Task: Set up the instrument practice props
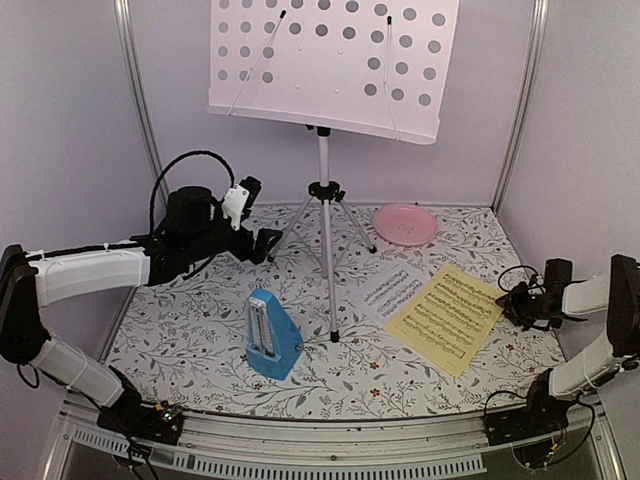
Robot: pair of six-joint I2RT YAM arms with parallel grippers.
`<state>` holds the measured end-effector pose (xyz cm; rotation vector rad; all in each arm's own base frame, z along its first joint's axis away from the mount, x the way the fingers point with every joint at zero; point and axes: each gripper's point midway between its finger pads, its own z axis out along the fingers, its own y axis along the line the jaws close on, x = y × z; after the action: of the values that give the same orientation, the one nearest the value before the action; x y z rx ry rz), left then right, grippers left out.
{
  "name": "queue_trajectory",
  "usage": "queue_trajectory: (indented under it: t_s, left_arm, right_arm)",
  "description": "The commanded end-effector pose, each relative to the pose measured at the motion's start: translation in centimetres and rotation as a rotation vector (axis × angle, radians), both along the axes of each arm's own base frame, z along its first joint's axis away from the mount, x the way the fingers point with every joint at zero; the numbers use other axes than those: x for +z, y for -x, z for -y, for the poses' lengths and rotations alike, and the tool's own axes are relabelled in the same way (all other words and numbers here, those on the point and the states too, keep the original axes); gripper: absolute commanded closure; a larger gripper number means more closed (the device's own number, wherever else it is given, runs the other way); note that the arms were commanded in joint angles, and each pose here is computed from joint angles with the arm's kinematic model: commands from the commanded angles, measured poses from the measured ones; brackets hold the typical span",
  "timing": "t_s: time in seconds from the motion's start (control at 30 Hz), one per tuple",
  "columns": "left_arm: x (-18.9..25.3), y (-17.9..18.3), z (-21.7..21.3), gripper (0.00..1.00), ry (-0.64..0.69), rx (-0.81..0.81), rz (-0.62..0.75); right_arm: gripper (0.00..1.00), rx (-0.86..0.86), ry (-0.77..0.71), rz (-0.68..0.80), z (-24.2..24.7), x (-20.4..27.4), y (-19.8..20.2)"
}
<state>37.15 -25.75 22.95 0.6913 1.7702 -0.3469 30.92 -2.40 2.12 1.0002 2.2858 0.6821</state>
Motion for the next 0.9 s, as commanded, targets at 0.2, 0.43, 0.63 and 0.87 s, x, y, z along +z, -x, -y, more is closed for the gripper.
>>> queue_trajectory:
  t_s: [0.2,0.43,0.63,0.87]
  left_arm:
    - [3.1,0.8,0.3,0.01,0.023,-0.026,0.069]
    - [6.4,3.4,1.2,0.01,0.079,-0.119,0.096]
    - [7.2,6.4,4.1,0.01,0.066,-0.265,0.047]
    - [8.8,9.7,8.8,0.02,0.028,-0.448,0.05]
  right_arm:
    - [1.0,0.06,0.019,0.171,-0.2,4.8,-2.1]
    - [1.0,0.306,0.061,0.368,-3.3,12.1,-2.4]
    - [1.0,0.499,0.067,0.489,-7.4,17.0,-1.5]
    - [1.0,0.737,0.182,0.545,-11.7,22.8,2.1]
